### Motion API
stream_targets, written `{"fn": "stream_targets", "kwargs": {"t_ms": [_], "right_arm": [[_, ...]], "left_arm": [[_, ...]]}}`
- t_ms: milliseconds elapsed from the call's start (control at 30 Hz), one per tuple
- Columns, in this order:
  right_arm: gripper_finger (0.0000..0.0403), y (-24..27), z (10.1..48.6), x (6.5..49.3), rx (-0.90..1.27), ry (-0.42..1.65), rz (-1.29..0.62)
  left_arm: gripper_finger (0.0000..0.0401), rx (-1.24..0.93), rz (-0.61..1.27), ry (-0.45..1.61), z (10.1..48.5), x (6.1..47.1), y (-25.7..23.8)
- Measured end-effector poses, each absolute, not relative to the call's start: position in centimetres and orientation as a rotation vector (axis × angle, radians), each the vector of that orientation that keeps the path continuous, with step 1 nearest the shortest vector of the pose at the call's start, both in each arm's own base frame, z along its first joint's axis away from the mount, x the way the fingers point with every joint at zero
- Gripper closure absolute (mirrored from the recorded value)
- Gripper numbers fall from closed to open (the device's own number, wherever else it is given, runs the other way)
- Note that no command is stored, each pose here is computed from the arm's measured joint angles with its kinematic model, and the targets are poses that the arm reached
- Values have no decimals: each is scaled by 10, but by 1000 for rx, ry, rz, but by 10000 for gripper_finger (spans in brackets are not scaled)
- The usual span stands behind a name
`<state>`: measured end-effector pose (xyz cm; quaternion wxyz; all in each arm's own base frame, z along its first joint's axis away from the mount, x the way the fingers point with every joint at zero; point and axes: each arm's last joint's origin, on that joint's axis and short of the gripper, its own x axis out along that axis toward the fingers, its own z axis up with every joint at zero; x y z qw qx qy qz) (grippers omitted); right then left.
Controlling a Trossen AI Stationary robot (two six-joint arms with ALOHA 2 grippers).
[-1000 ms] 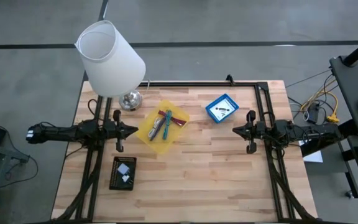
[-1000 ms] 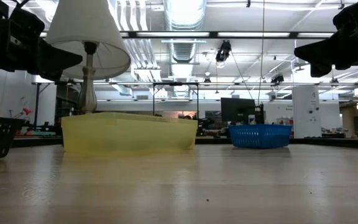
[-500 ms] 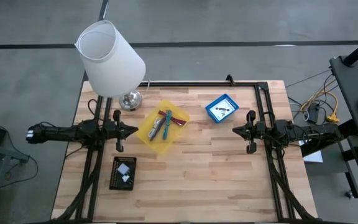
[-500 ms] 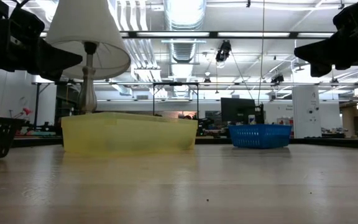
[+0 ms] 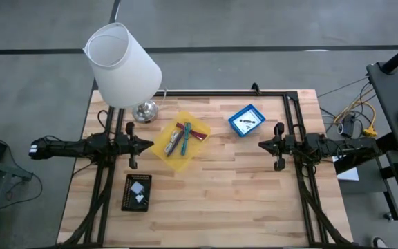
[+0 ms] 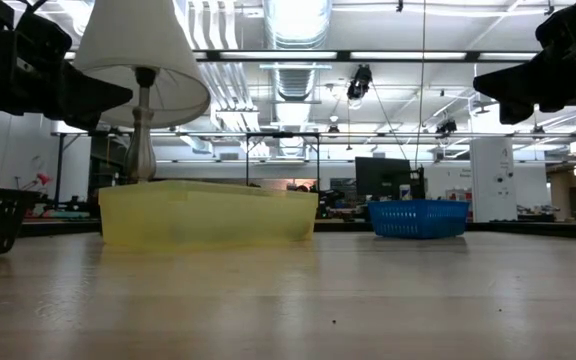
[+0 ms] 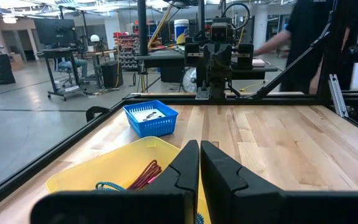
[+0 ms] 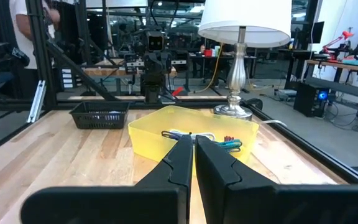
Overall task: Pick and place items into bin
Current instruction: Return to Home Position
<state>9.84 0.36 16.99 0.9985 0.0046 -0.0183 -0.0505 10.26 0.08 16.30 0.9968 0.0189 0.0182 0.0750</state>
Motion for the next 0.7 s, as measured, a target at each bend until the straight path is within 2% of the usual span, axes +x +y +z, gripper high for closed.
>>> {"fn": "stream_targets", "kwargs": {"t_ms": [700], "right_arm": [[394, 4, 170, 98, -2, -36, -101]], "left_arm": [[401, 37, 150, 36, 163, 103, 1]]}}
